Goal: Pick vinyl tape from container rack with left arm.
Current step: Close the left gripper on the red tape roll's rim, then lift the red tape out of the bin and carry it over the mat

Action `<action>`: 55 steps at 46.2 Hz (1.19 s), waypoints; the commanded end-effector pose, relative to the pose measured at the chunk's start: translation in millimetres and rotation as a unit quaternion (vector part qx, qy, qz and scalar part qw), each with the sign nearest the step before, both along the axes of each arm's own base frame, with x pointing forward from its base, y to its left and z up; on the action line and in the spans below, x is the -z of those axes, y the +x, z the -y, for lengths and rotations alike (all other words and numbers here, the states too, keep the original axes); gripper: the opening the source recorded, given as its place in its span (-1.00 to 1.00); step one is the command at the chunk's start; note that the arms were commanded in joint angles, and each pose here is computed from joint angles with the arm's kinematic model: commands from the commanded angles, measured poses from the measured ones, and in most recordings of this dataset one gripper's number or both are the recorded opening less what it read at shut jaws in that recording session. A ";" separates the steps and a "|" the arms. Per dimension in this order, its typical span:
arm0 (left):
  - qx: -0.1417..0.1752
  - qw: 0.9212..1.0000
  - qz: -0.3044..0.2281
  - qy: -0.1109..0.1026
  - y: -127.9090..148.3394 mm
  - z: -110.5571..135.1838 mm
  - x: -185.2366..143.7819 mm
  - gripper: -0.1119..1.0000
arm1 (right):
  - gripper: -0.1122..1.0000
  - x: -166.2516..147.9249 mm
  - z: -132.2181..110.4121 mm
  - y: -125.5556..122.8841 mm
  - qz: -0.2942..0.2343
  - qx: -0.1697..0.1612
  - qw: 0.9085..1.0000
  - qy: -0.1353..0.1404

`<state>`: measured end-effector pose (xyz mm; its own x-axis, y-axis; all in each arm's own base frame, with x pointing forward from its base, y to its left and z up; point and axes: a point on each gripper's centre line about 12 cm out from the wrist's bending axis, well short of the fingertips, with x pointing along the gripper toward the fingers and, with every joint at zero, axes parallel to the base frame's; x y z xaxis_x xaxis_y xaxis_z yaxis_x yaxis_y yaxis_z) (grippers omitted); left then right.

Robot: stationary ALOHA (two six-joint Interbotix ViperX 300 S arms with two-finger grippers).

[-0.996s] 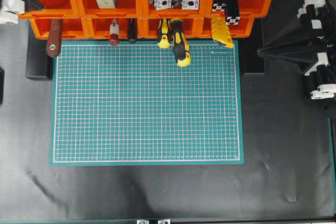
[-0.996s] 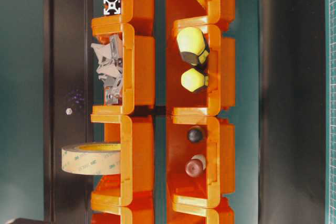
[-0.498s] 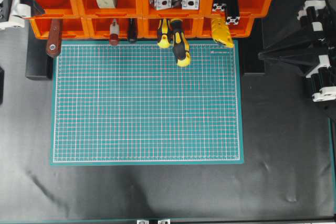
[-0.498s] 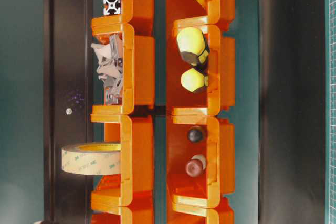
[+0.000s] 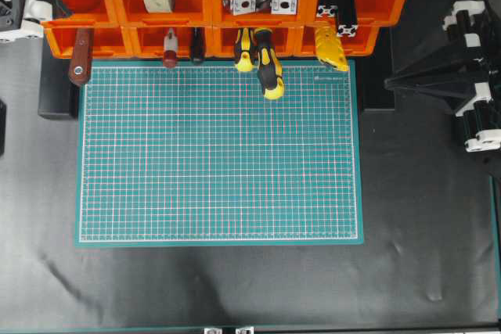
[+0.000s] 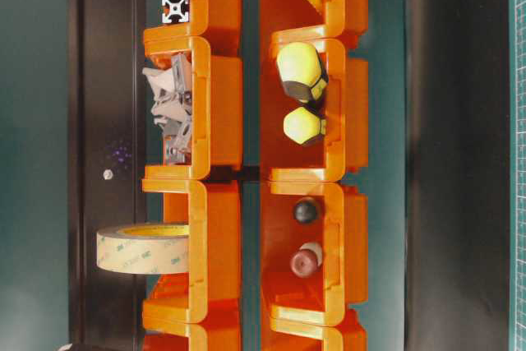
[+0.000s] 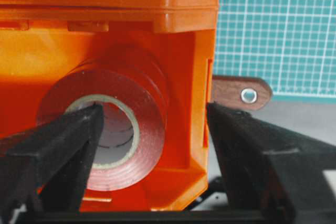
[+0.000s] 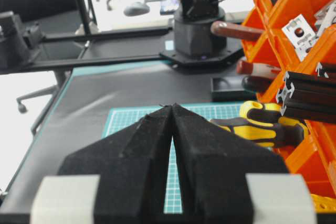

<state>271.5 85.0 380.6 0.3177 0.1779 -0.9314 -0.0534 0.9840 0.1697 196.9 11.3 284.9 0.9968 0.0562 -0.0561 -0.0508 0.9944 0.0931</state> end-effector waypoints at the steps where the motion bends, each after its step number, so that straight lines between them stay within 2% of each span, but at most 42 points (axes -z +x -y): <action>1: -0.003 1.000 0.010 0.005 -1.7 -1.7 -5.9 0.50 | -0.81 -13.6 -0.5 3.3 0.018 -0.001 1.000 0.003; 6: -0.002 1.000 0.013 0.006 -1.3 -1.8 -7.1 0.23 | -0.81 -13.1 -0.4 3.3 0.018 0.000 1.000 0.003; 15: 0.003 1.000 0.025 0.013 0.0 -4.4 -12.9 -0.44 | -0.81 -13.8 -0.5 3.3 0.019 0.000 1.000 0.003; 25: 0.015 0.998 0.056 0.027 -0.3 -3.5 -45.7 -0.45 | -0.81 -15.1 -0.4 3.1 0.022 0.000 1.000 0.003; 29: 0.018 0.998 0.060 0.024 -0.9 2.7 -62.4 -0.45 | -0.81 -14.1 -0.4 3.3 0.021 0.000 1.000 0.003; 36: 0.047 0.996 0.071 0.008 6.8 35.1 -88.4 -0.45 | -0.81 -15.0 -0.4 3.4 0.022 0.000 1.000 0.003; 40: 0.060 0.994 0.091 -0.009 16.4 61.0 -97.8 -0.45 | -0.81 -14.3 -0.4 3.3 0.021 0.000 1.000 0.003; 44: 0.066 0.991 0.114 -0.029 28.1 86.3 -95.1 -0.45 | -0.81 -14.3 -0.4 3.3 0.021 0.000 1.000 0.003; 49: 0.095 0.982 0.156 -0.045 45.0 115.2 -81.5 -0.45 | -0.81 -14.3 -0.4 3.3 0.021 0.000 1.000 0.003; 55: 0.135 0.972 0.182 -0.060 63.0 147.4 -35.8 -0.45 | -0.81 -14.2 -0.4 2.8 0.020 0.000 1.000 0.003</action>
<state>326.2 -43.5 437.1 0.6050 -0.0149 -0.7961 0.1243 0.9893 0.0760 197.1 11.3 284.6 0.9968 0.0562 -0.0577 -0.0506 0.9942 0.0946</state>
